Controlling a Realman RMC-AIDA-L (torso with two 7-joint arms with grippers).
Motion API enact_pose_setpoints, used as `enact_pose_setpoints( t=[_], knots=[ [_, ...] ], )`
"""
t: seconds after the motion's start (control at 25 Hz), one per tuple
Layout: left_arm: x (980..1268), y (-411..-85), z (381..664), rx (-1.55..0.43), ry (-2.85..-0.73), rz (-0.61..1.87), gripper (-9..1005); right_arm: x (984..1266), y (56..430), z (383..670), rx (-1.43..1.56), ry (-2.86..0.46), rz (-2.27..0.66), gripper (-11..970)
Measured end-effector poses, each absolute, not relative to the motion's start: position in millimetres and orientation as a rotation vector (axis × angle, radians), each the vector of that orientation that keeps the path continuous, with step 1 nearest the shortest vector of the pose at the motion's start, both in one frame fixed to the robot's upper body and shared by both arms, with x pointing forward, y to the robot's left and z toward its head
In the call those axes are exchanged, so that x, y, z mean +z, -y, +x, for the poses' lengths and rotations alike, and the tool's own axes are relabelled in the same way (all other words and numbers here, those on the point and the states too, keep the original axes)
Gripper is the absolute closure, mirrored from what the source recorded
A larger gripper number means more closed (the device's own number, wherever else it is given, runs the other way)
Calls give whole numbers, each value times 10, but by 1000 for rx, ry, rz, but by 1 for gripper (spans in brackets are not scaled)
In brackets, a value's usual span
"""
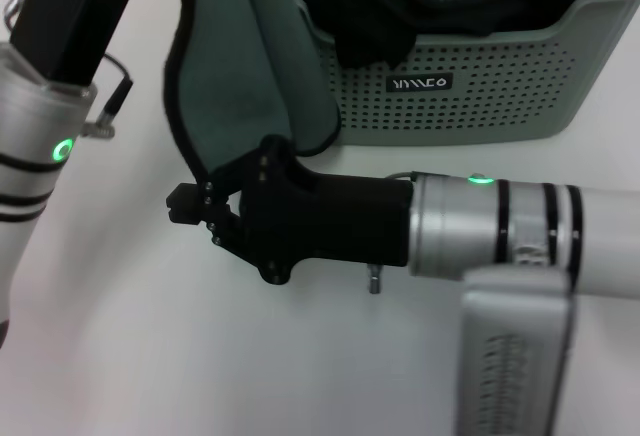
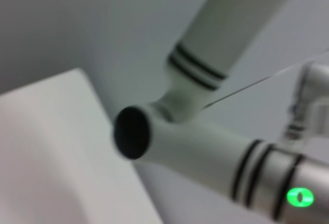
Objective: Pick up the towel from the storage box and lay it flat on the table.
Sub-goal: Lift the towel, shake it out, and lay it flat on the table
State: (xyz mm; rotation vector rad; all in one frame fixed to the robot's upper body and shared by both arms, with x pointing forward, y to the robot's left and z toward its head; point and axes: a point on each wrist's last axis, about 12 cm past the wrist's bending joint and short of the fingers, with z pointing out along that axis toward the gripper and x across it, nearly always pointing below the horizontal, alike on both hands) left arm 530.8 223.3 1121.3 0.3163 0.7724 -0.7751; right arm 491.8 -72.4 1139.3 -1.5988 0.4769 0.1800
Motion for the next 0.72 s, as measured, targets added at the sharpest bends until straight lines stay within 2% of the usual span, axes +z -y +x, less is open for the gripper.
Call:
enact_pose_setpoints(
  t=[0.28, 0.44, 0.72],
  knots=[
    [11056, -2550, 5020, -847, -826, 266, 983, 11477, 1135, 4935, 523, -497, -1293, 935],
    [10984, -2774, 4781, -862, -854, 276, 983, 11606, 1391, 4989, 666, -563, -1161, 931],
    [10882, -2971, 4409, -934, -955, 377, 983, 11783, 1893, 5038, 911, -686, -971, 925]
  ],
)
